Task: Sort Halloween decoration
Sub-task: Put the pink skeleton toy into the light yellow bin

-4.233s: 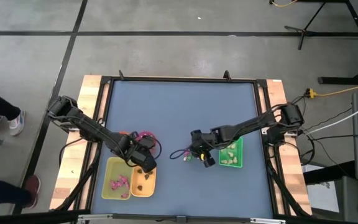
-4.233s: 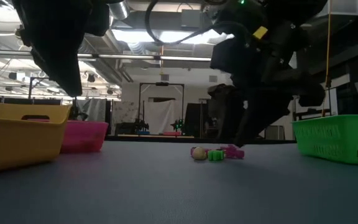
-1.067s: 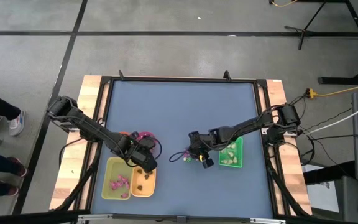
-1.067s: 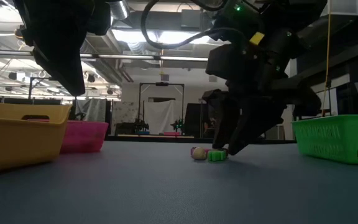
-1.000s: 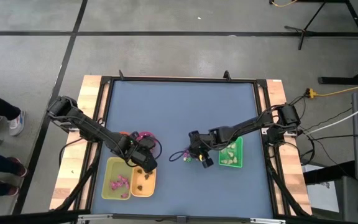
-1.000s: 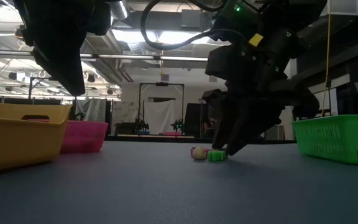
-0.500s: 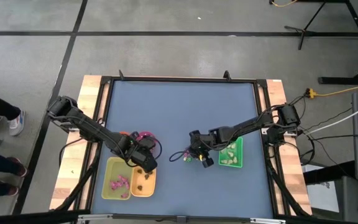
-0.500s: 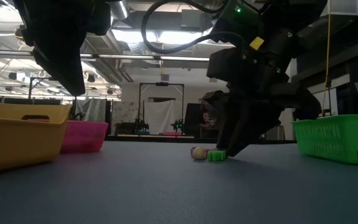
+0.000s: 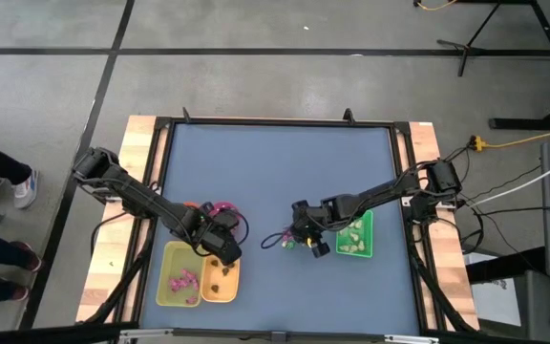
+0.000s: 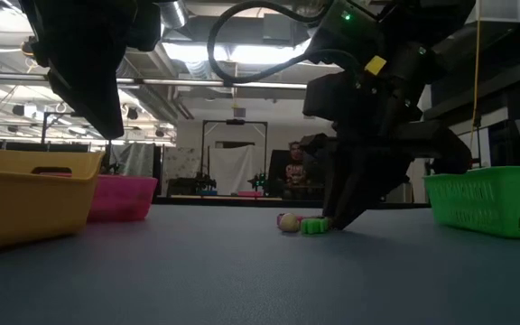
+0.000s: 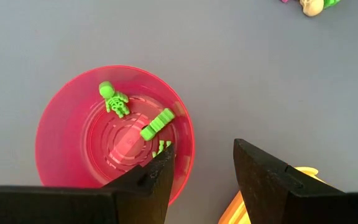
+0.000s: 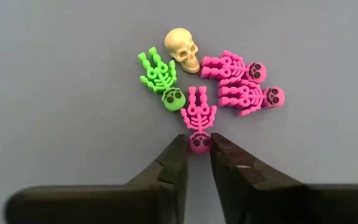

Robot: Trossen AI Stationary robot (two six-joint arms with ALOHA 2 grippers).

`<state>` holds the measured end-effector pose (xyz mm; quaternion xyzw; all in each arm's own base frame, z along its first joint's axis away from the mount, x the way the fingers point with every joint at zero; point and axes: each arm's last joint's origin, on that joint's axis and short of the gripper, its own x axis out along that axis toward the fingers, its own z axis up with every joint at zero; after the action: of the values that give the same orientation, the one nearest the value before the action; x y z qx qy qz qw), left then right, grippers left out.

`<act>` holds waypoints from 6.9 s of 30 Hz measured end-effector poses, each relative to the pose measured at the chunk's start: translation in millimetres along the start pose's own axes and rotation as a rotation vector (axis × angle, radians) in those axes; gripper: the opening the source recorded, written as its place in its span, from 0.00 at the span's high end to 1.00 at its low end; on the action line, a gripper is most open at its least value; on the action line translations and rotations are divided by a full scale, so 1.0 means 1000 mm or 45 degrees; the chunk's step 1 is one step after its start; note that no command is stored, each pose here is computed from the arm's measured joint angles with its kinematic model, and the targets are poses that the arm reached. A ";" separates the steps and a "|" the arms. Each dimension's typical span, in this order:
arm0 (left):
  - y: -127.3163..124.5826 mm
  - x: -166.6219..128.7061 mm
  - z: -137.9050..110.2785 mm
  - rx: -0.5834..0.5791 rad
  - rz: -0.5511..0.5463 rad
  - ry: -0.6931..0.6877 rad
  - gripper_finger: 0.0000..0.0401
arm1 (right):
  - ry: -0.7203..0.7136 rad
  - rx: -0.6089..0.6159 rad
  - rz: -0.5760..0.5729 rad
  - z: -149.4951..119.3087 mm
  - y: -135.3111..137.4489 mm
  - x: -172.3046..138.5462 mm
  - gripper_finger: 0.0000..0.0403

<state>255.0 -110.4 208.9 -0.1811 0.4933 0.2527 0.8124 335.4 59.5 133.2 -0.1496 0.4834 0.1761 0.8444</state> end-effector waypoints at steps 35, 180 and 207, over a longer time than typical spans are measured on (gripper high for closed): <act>-0.026 -0.004 0.027 0.070 -0.311 -0.329 0.63 | -0.550 0.035 -0.148 0.041 -0.011 -0.010 0.93; -0.007 -0.015 -0.034 -0.255 -0.262 0.994 0.71 | -0.305 0.352 -0.190 0.019 -0.021 -0.005 0.58; -0.007 -0.014 -0.034 -0.254 -0.250 0.961 0.71 | -0.184 0.537 -0.119 0.010 -0.016 -0.002 0.58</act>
<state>229.3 -137.4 206.9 -0.3853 0.7104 0.1361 0.5730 349.3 48.9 141.6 0.0212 0.4403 0.0421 0.8966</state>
